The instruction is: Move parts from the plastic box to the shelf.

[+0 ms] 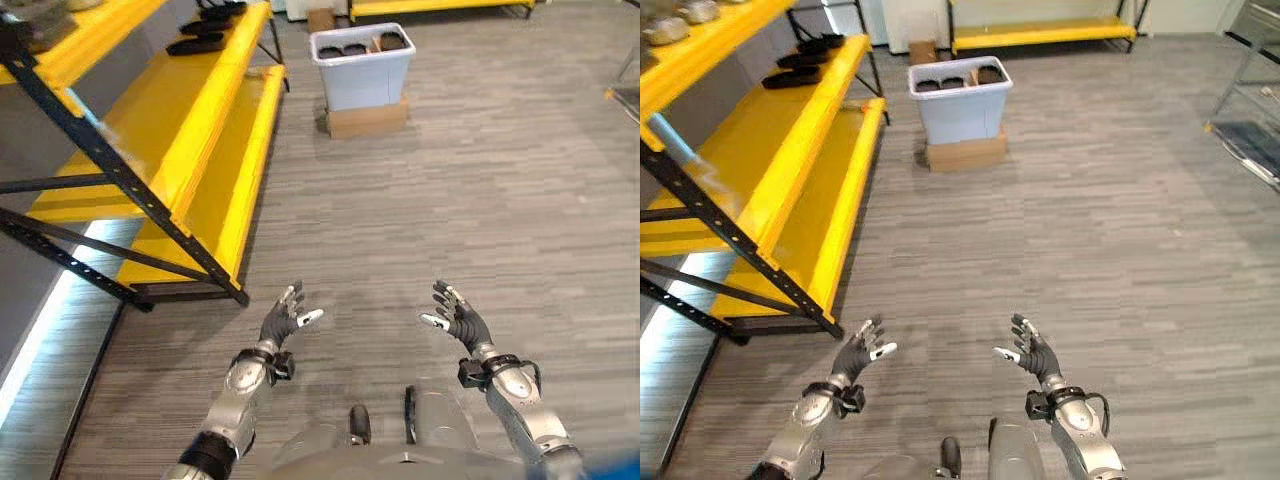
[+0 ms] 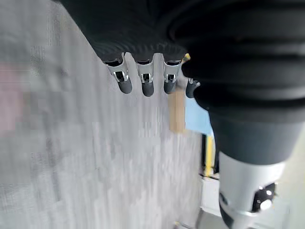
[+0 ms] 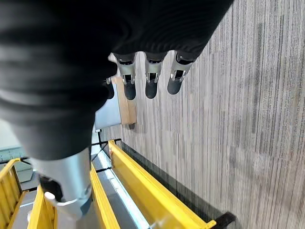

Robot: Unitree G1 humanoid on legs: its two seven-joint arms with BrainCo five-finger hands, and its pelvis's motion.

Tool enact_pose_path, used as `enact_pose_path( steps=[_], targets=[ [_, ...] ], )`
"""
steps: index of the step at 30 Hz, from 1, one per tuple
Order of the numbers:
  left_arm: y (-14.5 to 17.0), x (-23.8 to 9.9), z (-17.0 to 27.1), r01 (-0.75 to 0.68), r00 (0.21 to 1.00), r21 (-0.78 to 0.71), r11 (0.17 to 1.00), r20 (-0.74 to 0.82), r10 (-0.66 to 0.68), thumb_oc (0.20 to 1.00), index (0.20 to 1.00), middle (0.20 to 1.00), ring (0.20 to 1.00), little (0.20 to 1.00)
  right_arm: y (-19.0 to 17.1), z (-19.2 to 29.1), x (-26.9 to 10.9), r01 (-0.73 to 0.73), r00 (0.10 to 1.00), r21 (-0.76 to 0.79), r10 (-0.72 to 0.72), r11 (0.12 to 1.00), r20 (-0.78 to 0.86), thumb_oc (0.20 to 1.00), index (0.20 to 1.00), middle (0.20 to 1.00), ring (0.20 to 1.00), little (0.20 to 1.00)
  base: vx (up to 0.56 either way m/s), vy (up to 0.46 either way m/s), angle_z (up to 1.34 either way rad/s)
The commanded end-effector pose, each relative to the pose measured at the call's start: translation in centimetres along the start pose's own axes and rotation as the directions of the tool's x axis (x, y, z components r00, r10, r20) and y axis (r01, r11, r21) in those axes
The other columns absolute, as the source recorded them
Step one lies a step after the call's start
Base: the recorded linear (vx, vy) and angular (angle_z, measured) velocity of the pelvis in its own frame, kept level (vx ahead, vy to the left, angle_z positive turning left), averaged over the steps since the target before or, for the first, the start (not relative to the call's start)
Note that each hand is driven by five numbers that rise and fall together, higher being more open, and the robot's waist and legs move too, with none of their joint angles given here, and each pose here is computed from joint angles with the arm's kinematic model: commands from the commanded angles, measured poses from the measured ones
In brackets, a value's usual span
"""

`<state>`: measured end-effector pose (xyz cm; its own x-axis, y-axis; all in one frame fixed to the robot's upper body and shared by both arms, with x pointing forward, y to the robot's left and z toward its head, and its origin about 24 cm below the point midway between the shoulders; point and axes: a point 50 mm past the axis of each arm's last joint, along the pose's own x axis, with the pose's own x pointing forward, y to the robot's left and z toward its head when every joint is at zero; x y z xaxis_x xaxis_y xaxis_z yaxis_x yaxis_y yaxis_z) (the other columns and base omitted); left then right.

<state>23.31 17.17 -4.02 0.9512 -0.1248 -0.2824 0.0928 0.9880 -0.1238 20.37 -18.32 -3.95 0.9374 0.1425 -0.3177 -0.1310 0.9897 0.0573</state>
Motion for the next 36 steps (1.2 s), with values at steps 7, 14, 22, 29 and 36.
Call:
enact_pose_path(
  steps=[7,14,22,29,36],
  targets=[
    [0.1,-0.9,1.1,-0.027,0.994,-0.045,0.999,0.1,0.031,1.0,1.0,1.0,1.0,1.0,-1.7,3.9,1.5,0.072,0.983,-0.043,-0.064,0.996,0.172,1.0,1.0,1.0,1.0,1.0,0.42,-0.227,0.41],
    [1.2,-1.1,2.1,-0.065,0.987,-0.113,0.992,0.138,0.08,1.0,1.0,1.0,1.0,1.0,-4.9,5.2,0.8,0.192,0.96,-0.071,-0.172,0.979,0.219,1.0,1.0,1.0,1.0,1.0,0.25,-0.205,-0.3],
    [2.0,-1.4,2.2,-0.1,0.982,-0.106,0.989,0.151,0.115,1.0,1.0,1.0,1.0,1.0,-4.5,3.9,0.7,0.194,0.967,-0.081,-0.177,0.978,0.184,1.0,1.0,1.0,1.0,1.0,0.44,0.16,-0.35],
    [1.3,1.0,5.1,-0.087,0.972,-0.051,0.995,0.216,0.096,1.0,1.0,1.0,1.0,1.0,-1.5,5.1,2.7,0.109,0.971,-0.033,-0.1,0.993,0.216,1.0,1.0,1.0,1.0,1.0,0.35,0.242,0.12],
    [1.3,1.5,6.0,-0.1,0.961,-0.062,0.993,0.251,0.112,1.0,1.0,1.0,1.0,1.0,-0.8,5.6,3.0,0.078,0.97,-0.028,-0.069,0.997,0.233,1.0,1.0,1.0,1.0,1.0,0.3,0.123,0.07]
  ],
)
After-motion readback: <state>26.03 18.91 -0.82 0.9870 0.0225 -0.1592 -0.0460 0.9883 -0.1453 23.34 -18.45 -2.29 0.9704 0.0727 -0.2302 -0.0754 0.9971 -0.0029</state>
